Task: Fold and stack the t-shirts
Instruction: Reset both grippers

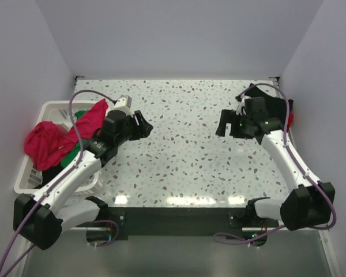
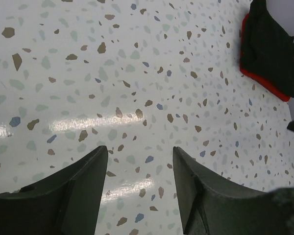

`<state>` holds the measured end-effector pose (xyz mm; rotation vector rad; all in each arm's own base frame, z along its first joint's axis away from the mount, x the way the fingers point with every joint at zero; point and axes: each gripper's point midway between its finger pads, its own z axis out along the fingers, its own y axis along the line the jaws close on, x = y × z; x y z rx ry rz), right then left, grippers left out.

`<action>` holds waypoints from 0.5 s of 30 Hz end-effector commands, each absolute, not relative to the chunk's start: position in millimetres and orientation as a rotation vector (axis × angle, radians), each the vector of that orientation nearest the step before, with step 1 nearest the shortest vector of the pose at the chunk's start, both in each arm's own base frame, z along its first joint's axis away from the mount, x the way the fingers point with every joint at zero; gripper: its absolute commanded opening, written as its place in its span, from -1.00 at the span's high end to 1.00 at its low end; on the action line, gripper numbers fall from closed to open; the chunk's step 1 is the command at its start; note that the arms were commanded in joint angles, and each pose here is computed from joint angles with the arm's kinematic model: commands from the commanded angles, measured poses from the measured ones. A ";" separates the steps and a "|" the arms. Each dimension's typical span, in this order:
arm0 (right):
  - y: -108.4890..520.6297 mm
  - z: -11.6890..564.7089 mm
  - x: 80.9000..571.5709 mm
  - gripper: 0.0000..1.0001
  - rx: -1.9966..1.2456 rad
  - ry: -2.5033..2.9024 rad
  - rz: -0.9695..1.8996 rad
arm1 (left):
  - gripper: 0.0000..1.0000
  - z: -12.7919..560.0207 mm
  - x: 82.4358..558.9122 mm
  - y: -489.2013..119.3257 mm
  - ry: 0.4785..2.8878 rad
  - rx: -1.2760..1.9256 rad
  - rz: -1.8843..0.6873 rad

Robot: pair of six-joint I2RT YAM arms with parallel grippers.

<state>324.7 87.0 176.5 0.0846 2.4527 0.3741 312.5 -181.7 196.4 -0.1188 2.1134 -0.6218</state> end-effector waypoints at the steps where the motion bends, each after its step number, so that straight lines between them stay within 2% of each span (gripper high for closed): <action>1: 102.7 168.3 295.6 -0.98 0.036 2.436 0.447 | -0.21 205.1 311.3 -165.7 2.060 -0.196 -0.568; 6: 96.5 146.5 260.7 -0.98 -0.032 2.486 0.414 | -0.22 212.2 306.0 -149.7 2.025 -0.250 -0.516; 15: 98.6 158.0 269.1 -0.98 -0.059 2.447 0.419 | -0.21 208.8 298.4 -138.1 2.020 -0.281 -0.478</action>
